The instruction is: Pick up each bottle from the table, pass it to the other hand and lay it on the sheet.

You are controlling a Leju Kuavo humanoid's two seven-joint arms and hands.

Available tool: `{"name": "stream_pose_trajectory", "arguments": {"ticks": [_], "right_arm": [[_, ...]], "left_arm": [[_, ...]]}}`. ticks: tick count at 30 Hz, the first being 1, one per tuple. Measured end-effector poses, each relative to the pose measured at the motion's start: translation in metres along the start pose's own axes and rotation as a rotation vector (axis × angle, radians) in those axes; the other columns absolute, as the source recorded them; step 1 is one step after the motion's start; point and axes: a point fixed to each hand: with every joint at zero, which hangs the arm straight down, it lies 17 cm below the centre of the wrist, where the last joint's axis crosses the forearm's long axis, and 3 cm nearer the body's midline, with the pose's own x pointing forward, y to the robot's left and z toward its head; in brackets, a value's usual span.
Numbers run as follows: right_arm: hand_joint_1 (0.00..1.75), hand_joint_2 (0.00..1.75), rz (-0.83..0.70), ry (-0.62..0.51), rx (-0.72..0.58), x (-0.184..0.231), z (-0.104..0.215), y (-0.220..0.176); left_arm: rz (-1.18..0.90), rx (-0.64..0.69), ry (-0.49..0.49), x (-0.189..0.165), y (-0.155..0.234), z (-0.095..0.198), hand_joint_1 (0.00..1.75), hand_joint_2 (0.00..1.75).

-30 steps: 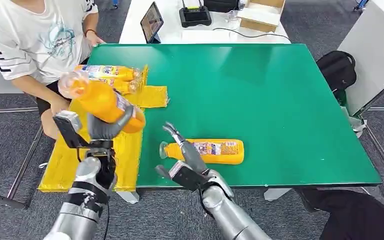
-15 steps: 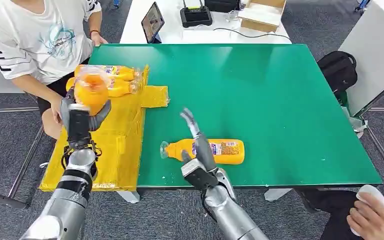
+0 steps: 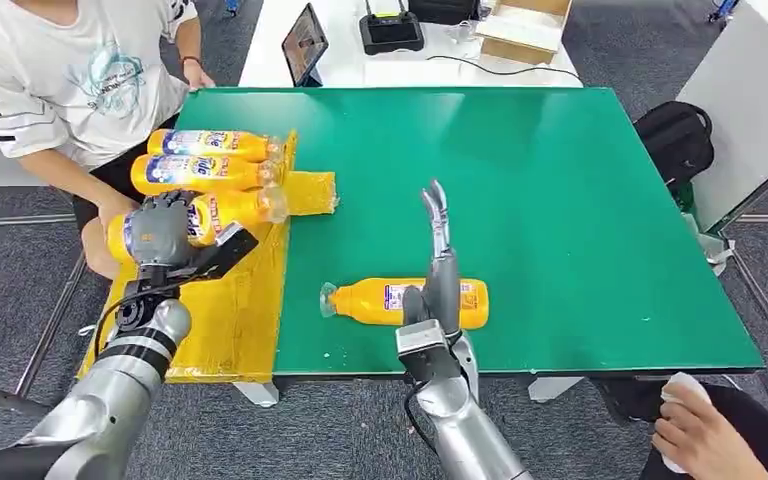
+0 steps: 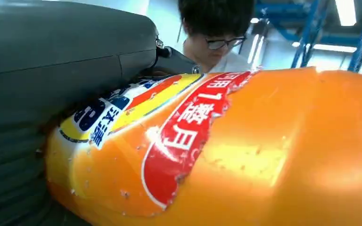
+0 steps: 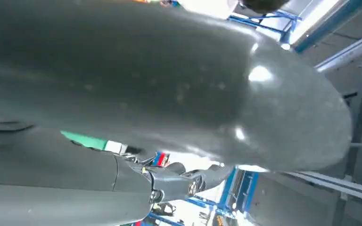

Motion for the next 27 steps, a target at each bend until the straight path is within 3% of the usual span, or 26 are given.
{"name": "stream_pose_trajectory", "arguments": {"ticks": [16,27], "right_arm": [[0.0,0.0,-0.028,-0.008,0.012,0.005,-0.003,0.002],[0.0,0.0,-0.032,-0.006,0.021,0.005,-0.002,0.004]], "left_arm": [[-0.064,-0.361,0.11,-0.051,-0.072,0.044,1.75,1.75],[-0.065,-0.426,0.136,-0.066,-0.084,0.058,1.75,1.75]]}}
